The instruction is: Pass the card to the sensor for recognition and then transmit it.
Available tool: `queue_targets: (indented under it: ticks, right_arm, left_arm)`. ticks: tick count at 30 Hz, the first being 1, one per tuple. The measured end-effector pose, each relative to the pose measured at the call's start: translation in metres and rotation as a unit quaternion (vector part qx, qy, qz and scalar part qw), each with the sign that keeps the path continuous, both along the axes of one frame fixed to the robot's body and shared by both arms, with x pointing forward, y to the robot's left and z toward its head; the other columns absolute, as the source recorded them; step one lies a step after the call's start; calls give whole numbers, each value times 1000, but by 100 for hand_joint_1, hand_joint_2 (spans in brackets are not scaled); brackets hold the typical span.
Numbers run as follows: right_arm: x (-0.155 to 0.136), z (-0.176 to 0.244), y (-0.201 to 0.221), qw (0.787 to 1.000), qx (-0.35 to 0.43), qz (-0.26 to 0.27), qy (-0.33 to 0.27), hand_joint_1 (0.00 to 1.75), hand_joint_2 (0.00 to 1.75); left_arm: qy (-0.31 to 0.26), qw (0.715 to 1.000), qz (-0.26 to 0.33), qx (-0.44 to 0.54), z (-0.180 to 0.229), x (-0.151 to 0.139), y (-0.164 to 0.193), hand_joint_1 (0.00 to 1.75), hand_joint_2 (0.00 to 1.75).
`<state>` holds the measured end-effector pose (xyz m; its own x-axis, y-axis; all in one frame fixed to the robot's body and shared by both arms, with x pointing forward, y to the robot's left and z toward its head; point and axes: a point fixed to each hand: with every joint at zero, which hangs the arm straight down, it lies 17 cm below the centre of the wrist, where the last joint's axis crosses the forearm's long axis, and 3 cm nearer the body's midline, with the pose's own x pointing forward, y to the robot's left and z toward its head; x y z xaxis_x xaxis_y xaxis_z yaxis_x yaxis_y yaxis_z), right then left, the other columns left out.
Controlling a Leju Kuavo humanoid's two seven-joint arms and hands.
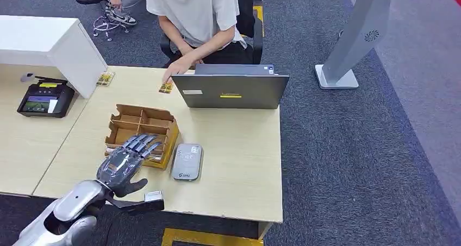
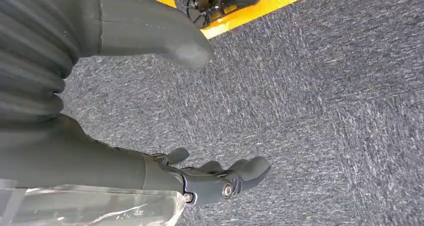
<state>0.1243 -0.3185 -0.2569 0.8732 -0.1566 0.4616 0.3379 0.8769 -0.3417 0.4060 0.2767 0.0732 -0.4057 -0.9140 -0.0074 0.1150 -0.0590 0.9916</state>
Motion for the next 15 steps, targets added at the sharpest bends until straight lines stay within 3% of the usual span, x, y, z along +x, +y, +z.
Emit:
queue_targets:
  ticks: [12,15]
  right_arm:
    - [0,0,0,1000,-1,3,0,0,175]
    - [1,0,1,1000,-2,10,3,0,175]
  left_arm:
    - [3,1000,4,-1,-4,0,1,0,175]
    - [-19,999,29,-5,-3,6,3,0,175]
